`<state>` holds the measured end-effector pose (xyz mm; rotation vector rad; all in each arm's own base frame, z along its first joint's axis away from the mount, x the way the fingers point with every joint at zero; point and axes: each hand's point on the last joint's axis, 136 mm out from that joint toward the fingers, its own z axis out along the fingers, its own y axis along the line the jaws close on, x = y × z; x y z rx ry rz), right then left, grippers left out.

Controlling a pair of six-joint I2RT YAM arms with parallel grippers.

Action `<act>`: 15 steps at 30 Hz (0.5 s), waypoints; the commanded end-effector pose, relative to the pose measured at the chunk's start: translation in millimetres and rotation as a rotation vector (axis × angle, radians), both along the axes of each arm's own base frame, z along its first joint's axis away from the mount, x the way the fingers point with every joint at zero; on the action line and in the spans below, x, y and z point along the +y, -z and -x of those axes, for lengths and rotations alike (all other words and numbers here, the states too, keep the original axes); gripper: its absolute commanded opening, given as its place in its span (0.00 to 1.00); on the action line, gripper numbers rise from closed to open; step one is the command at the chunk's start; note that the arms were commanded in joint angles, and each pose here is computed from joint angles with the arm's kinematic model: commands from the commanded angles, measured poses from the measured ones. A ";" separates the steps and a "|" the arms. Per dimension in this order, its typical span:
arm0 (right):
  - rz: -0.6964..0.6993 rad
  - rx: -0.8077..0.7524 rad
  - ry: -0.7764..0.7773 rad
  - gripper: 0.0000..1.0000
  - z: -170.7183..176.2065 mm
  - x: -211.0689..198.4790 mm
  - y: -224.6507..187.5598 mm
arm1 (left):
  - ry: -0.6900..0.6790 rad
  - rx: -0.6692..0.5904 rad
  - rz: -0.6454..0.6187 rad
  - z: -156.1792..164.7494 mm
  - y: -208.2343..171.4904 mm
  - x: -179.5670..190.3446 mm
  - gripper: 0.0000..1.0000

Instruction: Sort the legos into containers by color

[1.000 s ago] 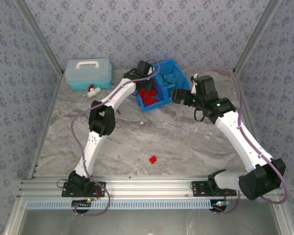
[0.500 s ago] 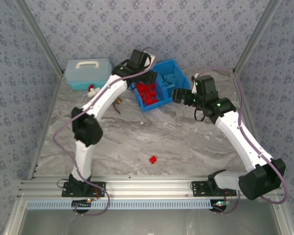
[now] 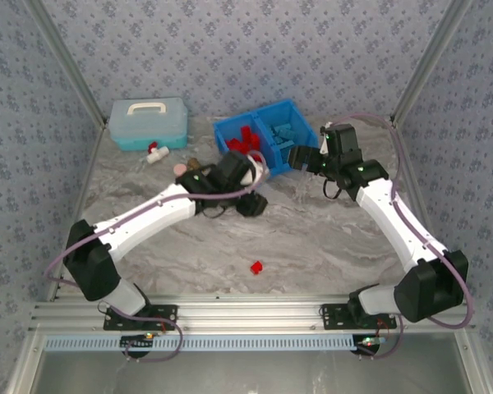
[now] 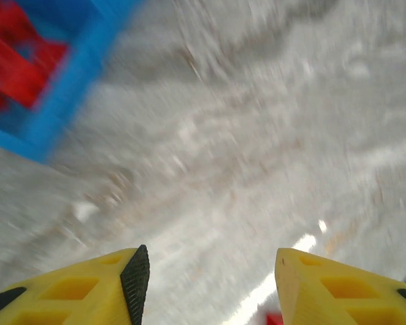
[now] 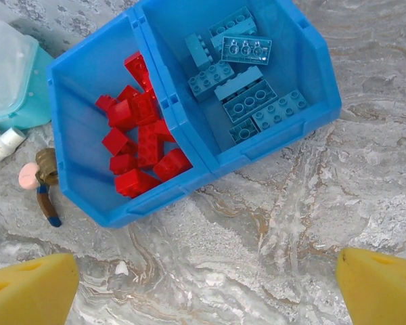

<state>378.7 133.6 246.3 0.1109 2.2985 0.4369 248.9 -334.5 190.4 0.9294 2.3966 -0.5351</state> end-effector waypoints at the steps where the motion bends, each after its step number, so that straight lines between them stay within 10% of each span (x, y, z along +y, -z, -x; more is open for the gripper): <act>1: -0.029 0.001 -0.003 1.00 -5.4 2.5 1.1 | 0.030 0.096 0.011 40.3 16.4 -7.5 0.54; 15: -0.024 0.035 -0.004 1.00 -3.3 -1.0 11.9 | 0.154 0.233 -0.250 121.5 146.5 -5.9 0.59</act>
